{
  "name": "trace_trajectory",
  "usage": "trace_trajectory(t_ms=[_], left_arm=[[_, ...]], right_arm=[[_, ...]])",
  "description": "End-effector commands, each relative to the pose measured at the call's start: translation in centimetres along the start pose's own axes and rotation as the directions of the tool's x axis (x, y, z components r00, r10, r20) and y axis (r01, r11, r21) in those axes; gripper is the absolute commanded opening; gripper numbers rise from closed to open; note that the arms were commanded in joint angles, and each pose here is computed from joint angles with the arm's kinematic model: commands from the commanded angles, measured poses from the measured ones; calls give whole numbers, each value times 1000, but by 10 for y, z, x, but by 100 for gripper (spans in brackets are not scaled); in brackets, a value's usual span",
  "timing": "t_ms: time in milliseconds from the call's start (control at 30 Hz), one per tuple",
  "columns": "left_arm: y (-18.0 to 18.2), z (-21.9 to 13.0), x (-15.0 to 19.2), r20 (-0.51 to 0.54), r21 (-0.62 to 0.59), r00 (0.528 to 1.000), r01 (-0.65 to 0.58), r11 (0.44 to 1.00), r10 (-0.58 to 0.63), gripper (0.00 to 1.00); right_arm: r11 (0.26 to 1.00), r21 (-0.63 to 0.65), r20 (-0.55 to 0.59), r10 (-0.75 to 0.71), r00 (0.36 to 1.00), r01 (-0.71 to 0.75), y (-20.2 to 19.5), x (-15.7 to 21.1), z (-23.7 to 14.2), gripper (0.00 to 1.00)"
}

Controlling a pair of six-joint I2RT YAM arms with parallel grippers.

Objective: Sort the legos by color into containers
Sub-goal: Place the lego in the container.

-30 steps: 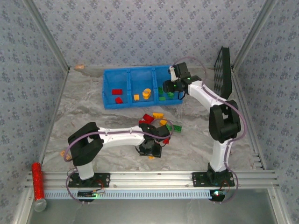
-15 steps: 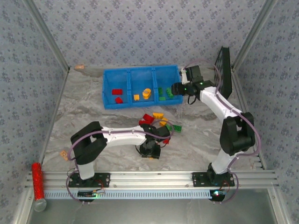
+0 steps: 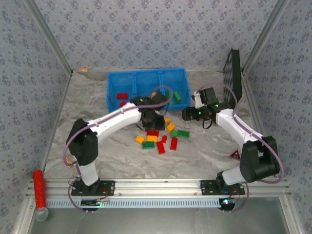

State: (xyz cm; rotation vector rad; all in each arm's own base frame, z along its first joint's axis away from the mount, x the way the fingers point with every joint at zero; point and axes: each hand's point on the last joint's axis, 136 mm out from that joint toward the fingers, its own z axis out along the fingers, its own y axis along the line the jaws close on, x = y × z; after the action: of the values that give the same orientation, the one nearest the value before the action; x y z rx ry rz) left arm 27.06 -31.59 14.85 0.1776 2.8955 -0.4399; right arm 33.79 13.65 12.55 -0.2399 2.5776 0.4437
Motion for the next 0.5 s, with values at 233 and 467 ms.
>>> trace_trajectory(t_ms=[233, 467], left_arm=[[23, -19, -144, 202, 22, 978, -63, 998, 57, 29], [45, 16, -212, 246, 47, 969, 20, 999, -31, 30]], right_arm=[[938, -252, 63, -230, 971, 239, 50, 8, 7, 83], [960, -156, -84, -247, 965, 232, 34, 38, 43, 79]])
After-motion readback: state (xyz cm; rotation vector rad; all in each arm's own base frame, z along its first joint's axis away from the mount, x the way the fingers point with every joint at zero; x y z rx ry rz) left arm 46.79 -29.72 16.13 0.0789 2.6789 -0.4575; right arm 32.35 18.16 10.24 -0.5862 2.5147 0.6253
